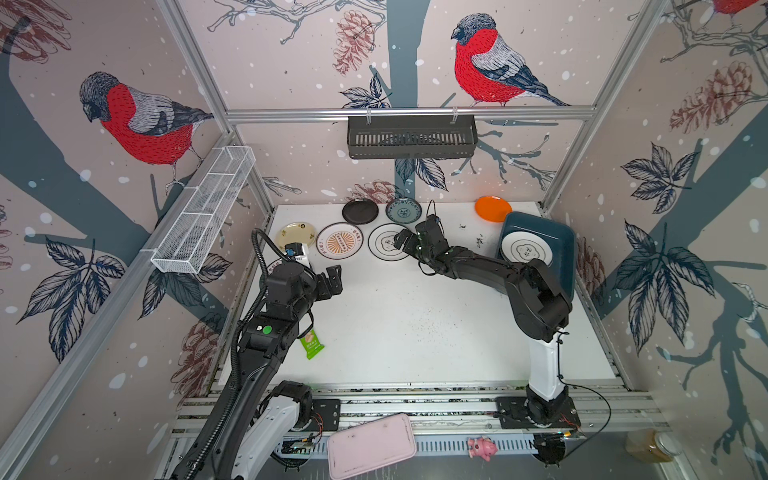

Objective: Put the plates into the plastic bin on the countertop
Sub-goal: 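Lower the right gripper onto the edge of the white character-printed plate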

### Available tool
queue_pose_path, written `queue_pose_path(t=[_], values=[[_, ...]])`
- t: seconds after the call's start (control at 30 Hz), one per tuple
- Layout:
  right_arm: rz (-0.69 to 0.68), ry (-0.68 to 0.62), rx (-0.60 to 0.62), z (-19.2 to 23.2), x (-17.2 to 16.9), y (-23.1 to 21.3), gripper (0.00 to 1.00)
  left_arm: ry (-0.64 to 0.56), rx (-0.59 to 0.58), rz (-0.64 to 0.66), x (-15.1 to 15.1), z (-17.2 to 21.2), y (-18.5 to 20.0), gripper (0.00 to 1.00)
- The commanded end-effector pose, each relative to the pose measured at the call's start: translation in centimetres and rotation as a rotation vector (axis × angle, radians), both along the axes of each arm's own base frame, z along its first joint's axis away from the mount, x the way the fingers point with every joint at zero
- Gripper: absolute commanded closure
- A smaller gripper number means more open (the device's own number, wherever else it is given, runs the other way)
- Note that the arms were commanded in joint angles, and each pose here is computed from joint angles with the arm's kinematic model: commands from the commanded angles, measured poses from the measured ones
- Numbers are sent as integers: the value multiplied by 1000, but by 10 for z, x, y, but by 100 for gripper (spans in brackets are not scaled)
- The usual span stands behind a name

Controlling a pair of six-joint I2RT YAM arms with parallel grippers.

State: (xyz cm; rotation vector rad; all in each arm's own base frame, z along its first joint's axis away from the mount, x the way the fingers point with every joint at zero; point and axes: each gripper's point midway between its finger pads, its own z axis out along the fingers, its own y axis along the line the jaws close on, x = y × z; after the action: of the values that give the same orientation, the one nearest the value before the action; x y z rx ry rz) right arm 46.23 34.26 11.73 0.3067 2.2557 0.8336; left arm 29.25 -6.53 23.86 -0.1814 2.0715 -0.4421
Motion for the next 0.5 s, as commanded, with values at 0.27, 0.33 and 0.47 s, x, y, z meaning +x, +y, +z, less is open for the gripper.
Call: queue_pose_path(t=[0.27,0.33,0.47], values=[[-67,-44,38,15,-13,-9,0,125,-495,-186,25,-34,-9,4],[-91,-43,47,15,-16,-13,0,125,-520,-178,27,-37,-1,4],[-109,-51,80,15,-23,-14,1,106,-502,-144,27,-36,7,4]])
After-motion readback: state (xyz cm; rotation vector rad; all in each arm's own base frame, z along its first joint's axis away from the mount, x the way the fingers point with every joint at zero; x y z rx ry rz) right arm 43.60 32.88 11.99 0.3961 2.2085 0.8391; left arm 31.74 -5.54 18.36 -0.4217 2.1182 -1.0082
